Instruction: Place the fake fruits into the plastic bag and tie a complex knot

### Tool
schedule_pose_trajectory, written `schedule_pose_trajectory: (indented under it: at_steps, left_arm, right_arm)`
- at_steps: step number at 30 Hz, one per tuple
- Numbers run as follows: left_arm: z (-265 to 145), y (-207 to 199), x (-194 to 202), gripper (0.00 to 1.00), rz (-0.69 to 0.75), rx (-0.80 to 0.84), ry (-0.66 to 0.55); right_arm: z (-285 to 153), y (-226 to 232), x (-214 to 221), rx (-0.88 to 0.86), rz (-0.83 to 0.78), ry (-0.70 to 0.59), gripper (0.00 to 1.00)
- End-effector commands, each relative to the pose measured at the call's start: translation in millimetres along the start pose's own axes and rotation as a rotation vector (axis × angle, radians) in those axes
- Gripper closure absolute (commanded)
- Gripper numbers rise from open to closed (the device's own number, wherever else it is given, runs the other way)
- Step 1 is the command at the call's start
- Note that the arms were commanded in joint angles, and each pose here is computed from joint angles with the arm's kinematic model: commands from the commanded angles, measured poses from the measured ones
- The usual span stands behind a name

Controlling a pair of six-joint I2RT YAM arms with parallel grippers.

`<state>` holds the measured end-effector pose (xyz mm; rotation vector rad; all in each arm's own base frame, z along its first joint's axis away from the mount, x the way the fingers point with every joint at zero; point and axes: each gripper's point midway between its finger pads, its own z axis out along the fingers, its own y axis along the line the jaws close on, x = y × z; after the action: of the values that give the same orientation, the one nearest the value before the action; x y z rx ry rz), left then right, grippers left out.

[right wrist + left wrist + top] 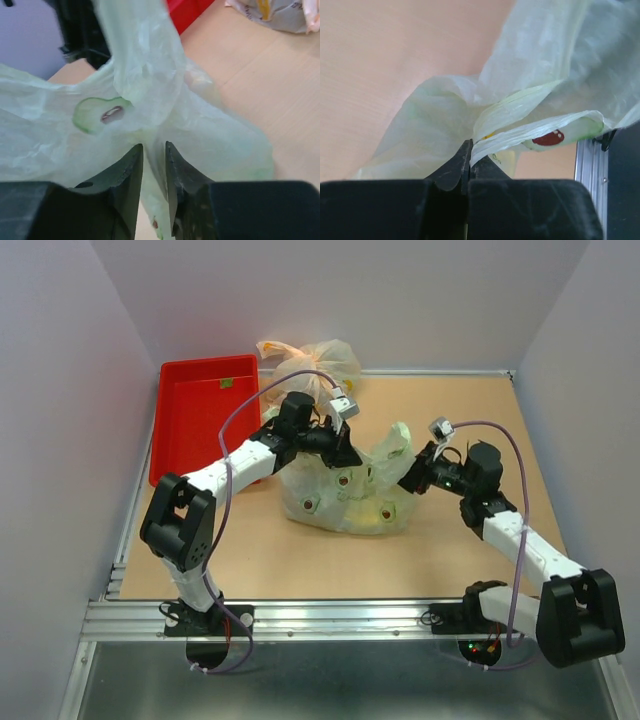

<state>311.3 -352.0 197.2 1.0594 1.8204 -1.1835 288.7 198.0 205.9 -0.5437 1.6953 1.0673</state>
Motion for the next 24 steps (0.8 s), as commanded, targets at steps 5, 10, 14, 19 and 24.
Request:
schedule_pose_trajectory:
  at_steps: [5, 10, 14, 19, 24]
  left_arm:
    - [10.1, -4.9, -19.4, 1.00, -0.072, 0.103, -0.067]
    - [13.0, -12.3, -14.5, 1.00, -0.085, 0.163, -0.051]
    - [14.7, -20.7, -11.7, 1.00, -0.070, 0.192, -0.044]
    - [20.0, -24.9, -4.6, 1.00, -0.067, 0.199, -0.029]
    - [28.2, -22.7, -0.9, 1.00, -0.082, 0.181, -0.015]
  right_arm:
    - [-20.0, 23.0, 14.9, -0.096, -0.264, 0.055, 0.25]
    - [-18.4, 18.3, 13.7, -0.121, -0.430, 0.051, 0.15]
    - [-1.9, 1.9, 2.0, -0.110, -0.444, 0.013, 0.14]
    - [16.9, -2.4, -20.5, -0.145, -0.395, -0.054, 0.00]
    - [28.2, 6.0, -39.4, -0.205, -0.325, -0.107, 0.00]
